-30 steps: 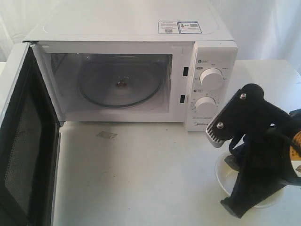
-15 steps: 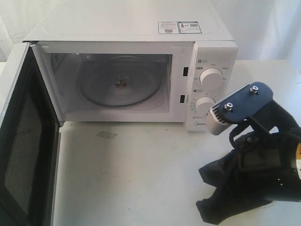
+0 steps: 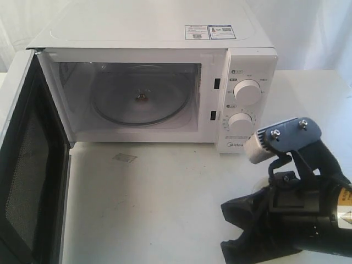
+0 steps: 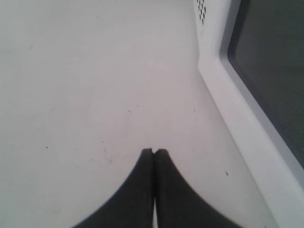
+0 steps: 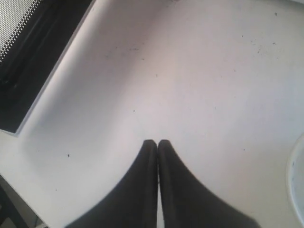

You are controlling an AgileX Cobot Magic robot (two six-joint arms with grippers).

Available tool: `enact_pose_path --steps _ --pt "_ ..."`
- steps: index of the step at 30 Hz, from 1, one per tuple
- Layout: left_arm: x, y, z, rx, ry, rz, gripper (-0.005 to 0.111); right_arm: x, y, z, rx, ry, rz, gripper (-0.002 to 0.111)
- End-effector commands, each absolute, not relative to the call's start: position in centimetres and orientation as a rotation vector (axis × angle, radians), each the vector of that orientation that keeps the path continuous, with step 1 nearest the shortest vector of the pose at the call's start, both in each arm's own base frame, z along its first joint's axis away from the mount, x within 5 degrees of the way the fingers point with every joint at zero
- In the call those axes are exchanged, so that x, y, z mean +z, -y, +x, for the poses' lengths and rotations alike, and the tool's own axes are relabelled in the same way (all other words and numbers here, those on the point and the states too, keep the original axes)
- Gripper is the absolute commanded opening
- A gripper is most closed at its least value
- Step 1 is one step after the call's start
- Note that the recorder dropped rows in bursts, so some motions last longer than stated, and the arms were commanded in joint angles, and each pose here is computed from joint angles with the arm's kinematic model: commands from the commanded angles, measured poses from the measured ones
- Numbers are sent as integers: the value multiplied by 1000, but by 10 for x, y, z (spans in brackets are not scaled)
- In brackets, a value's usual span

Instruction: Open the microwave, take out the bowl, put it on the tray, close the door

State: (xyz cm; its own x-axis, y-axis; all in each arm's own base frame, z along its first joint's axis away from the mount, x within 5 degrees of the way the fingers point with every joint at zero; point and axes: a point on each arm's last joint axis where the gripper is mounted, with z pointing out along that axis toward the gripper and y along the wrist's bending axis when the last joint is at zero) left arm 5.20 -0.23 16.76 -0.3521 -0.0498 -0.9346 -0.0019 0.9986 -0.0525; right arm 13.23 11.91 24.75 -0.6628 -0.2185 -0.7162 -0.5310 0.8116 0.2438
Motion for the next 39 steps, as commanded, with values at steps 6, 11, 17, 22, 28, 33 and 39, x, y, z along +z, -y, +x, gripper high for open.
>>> enact_pose_path --steps 6,11,17,22,28,33,39 --pt "166 2 52 -45 -1931 -41 0 223 -112 127 554 -2288 -532 0" --pt "166 2 52 -45 -1931 -41 0 216 -109 125 546 -2285 -527 0" --pt "166 2 52 -45 -1931 -41 0 219 -107 126 560 -2177 -494 0" --pt "166 2 52 -45 -1931 -41 0 219 -101 119 571 -2146 -487 0" --pt "166 2 52 -45 -1931 -41 0 217 -93 109 584 -2118 -479 0" --pt "166 2 52 -45 -1931 -41 0 209 -88 104 585 -2117 -467 0" --pt "166 2 52 -45 -1931 -41 0 206 -88 102 583 -2142 -470 0"
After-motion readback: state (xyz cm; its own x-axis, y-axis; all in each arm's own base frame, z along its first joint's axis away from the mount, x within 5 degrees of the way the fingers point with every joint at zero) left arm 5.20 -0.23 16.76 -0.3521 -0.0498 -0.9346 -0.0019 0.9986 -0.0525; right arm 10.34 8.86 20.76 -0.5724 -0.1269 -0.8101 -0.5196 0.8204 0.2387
